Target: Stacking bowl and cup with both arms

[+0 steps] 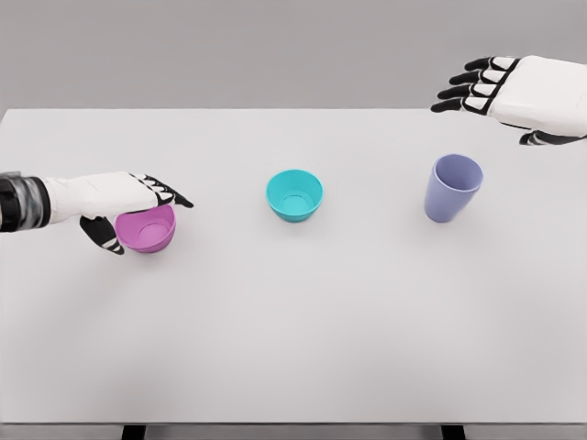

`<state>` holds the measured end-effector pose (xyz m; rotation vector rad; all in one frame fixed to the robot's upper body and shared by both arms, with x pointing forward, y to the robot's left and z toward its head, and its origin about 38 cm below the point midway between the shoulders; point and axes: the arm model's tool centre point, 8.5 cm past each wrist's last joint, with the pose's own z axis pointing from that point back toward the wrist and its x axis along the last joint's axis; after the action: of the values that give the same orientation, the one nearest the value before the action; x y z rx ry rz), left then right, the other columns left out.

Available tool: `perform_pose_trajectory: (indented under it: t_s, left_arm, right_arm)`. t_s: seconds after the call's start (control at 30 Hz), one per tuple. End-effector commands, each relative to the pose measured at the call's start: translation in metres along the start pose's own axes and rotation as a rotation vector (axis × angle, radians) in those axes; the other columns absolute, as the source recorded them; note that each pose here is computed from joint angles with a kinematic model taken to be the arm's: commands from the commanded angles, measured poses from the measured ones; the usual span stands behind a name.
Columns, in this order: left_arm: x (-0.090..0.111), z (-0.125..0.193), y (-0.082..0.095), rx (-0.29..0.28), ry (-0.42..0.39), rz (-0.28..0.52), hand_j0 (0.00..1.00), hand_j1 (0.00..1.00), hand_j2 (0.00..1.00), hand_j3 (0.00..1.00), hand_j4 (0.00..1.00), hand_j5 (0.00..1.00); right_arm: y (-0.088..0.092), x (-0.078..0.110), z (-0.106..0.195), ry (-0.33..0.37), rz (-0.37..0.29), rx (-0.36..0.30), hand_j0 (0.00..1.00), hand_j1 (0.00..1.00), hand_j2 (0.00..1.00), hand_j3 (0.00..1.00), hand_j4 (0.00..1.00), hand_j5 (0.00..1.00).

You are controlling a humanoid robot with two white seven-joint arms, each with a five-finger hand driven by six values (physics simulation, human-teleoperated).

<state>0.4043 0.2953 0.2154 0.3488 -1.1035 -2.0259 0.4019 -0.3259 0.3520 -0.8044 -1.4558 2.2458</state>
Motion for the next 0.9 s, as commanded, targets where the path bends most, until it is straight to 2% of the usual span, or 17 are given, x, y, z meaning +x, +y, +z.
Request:
perform_pose_trajectory:
  t_s: [0.0,0.87]
  left_arm:
    - [-0.002,-0.001,-0.001,-0.002,0.004,0.008,1.00,1.00,1.00,1.00,1.00,1.00]
    - [-0.014,-0.014,-0.013,-0.022,0.025,0.047,1.00,1.00,1.00,1.00,1.00,1.00]
  right_arm:
    - [0.000,-0.001,0.000,0.002,-0.005,-0.002,1.00,1.00,1.00,1.00,1.00,1.00]
    - [0.000,-0.001,0.000,0.002,-0.005,-0.002,1.00,1.00,1.00,1.00,1.00,1.00]
